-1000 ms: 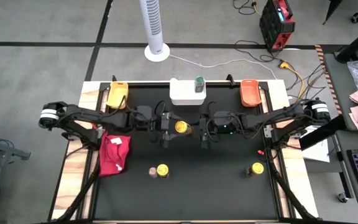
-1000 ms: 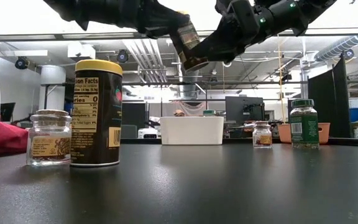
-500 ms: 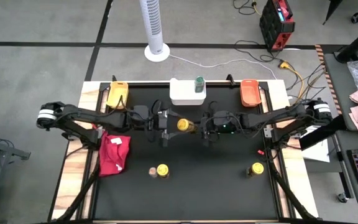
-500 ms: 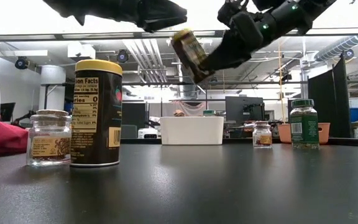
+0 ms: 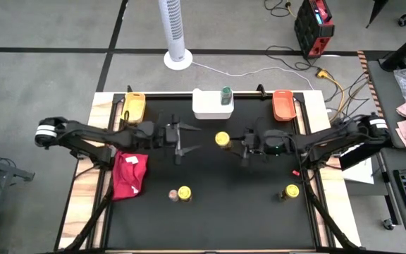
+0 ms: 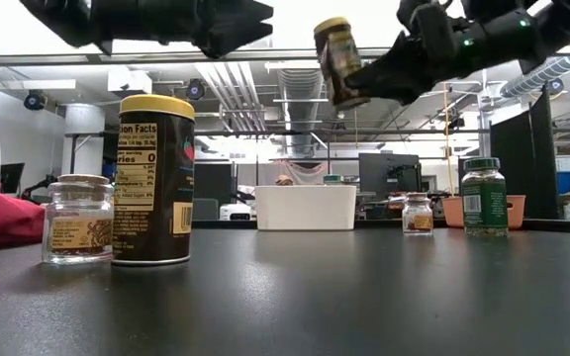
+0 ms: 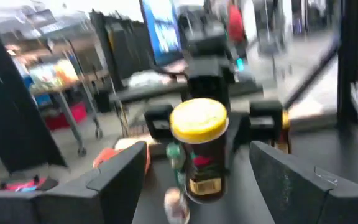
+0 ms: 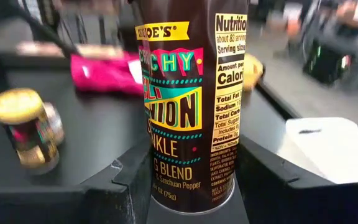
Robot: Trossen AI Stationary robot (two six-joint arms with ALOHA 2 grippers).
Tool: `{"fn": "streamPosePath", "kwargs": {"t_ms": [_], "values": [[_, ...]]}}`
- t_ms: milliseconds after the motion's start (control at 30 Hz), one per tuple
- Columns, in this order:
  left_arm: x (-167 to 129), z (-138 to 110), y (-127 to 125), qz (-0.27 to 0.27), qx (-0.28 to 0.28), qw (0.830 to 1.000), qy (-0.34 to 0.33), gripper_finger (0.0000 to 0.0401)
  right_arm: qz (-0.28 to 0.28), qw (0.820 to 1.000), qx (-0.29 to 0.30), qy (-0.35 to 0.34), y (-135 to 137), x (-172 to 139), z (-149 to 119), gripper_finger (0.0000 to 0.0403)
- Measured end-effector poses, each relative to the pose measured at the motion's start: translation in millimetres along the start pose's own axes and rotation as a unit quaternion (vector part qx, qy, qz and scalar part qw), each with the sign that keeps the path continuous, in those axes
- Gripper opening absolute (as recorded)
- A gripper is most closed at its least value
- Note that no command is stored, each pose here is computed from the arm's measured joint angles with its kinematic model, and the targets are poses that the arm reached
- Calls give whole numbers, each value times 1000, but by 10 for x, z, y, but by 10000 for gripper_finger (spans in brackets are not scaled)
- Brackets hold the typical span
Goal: Sort spices by type
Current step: Put the top dark brown spice bottle into the orange bin
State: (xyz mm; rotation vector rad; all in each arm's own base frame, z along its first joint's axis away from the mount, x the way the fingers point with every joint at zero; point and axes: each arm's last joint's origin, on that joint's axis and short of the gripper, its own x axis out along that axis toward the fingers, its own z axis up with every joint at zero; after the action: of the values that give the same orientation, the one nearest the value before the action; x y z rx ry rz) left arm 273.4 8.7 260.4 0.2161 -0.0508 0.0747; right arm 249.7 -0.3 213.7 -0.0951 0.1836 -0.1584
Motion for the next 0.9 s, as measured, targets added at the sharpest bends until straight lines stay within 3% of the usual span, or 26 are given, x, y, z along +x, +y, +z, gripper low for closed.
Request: {"fn": "streamPosePath", "kwargs": {"t_ms": [267,667,900], "values": [[79,-253,-58,10,-42,998,-53,269,-3,997,-22,-78,51,78,-48,176],[414,-353,-117,-25,-50,995,-87,269,-3,997,-32,-72,70,171,-45,176],[553,-478,-128,-24,-64,995,-67,269,-4,996,-35,-83,66,164,-15,176]]}}
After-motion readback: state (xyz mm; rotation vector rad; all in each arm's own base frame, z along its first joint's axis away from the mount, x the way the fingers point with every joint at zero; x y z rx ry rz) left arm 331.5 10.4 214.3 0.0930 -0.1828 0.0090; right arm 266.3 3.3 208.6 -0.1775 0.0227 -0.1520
